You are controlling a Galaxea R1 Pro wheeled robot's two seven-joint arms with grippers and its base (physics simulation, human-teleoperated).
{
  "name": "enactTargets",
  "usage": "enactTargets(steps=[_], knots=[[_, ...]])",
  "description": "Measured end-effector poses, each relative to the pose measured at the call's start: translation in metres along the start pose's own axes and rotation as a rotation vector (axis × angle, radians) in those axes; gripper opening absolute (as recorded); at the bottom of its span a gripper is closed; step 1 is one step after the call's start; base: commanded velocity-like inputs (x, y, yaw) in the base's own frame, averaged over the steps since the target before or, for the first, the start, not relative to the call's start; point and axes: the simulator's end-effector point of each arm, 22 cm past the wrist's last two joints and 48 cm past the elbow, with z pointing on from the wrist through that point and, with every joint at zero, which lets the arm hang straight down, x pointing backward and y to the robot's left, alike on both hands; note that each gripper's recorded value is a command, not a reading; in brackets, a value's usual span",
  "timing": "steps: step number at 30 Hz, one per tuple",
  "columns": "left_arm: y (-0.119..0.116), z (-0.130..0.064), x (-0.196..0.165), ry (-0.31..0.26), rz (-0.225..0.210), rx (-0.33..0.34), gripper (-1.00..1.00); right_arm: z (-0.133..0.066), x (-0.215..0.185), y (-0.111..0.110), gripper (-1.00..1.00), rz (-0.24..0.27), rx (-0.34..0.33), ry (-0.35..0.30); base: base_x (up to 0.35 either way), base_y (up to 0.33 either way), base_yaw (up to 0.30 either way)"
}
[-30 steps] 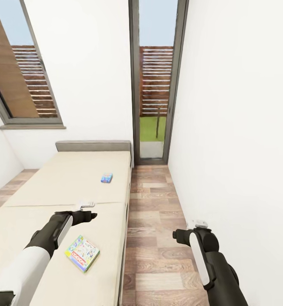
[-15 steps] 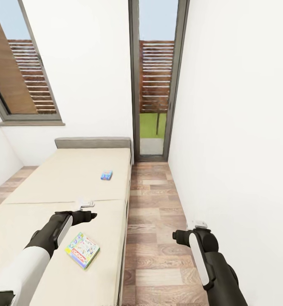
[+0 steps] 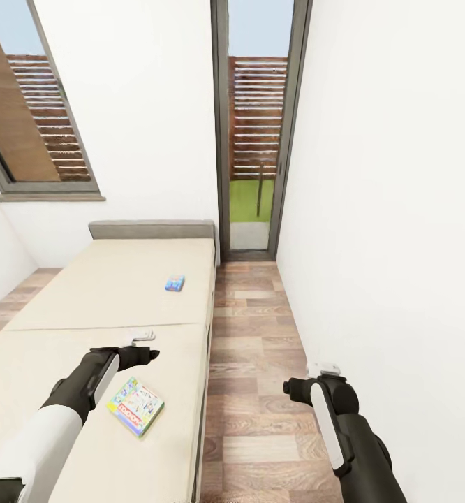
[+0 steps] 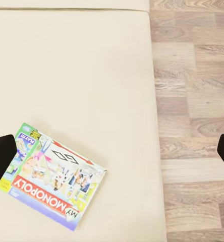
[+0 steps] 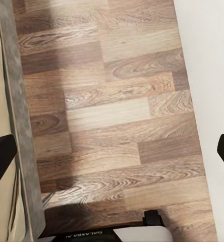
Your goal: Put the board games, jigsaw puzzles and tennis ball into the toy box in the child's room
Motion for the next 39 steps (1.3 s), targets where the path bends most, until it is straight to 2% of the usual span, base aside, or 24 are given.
enactTargets(steps=[39], knots=[[0.005,0.025,0.033,0.067,-0.004,-0.005,1.0,0.026,0.028,-0.003,1.0,-0.005,0.011,0.078,0.0,0.0,0.0]])
